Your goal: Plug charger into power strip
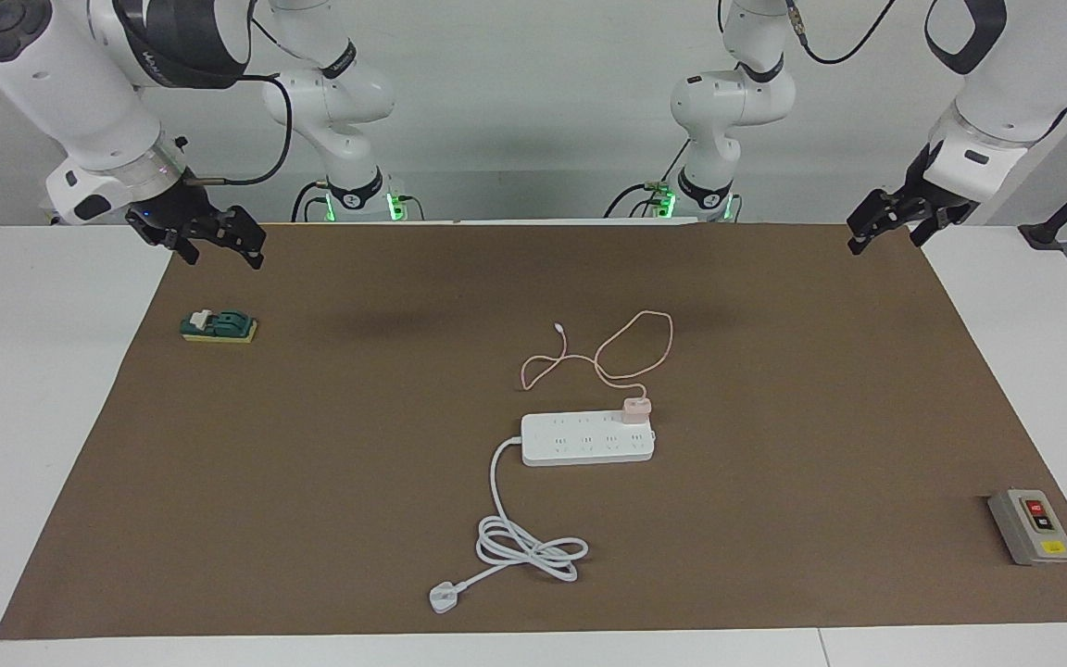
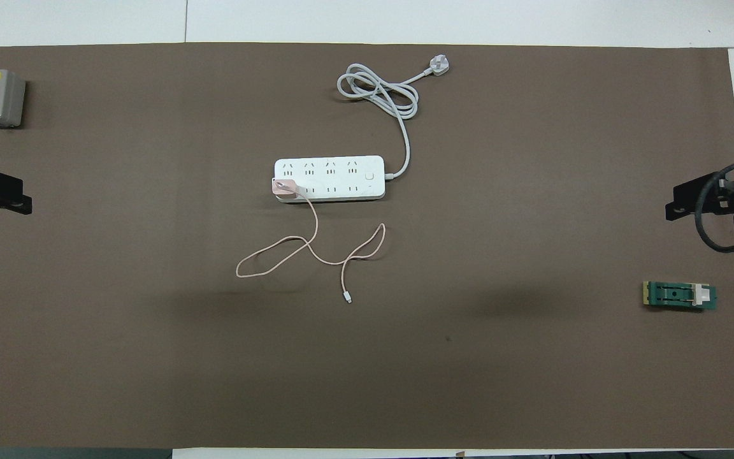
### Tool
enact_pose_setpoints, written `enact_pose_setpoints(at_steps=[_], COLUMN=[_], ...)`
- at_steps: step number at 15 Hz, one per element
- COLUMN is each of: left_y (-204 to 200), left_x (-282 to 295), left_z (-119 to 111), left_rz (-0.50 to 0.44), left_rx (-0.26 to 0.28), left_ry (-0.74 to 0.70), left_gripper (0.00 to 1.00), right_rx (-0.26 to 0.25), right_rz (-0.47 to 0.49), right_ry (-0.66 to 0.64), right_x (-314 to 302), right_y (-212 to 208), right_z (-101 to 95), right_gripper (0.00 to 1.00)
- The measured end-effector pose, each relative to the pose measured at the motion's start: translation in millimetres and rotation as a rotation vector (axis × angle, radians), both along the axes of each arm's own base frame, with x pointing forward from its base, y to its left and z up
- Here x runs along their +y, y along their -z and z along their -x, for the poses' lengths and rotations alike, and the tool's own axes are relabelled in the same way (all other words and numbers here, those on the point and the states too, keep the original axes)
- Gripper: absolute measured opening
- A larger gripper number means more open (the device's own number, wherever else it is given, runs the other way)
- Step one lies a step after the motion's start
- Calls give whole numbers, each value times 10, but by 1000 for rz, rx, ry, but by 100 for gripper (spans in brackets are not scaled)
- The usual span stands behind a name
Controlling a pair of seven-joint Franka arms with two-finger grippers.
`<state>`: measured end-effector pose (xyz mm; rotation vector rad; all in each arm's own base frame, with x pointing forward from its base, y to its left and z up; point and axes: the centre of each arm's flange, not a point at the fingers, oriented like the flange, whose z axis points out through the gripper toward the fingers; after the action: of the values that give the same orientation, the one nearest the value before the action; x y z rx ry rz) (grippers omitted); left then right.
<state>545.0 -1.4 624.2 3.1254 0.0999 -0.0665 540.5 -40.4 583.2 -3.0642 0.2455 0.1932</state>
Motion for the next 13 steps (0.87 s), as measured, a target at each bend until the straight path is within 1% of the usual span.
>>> enact_pose_setpoints(at_steps=[1, 3, 13], left_y=[-12, -19, 80], left_x=[-5, -8, -127], left_z=[-21, -37, 12], left_rz=[4, 7, 10], left_rx=[-18, -32, -9], left_ry=[1, 5, 41], left_gripper=[100, 100, 100], right_rx=[0, 0, 0], right_rz=[0, 0, 0], right_ry=[0, 0, 0], right_x=[0, 0, 0], right_y=[0, 0, 0], right_z=[0, 0, 0], right_gripper=[100, 100, 100])
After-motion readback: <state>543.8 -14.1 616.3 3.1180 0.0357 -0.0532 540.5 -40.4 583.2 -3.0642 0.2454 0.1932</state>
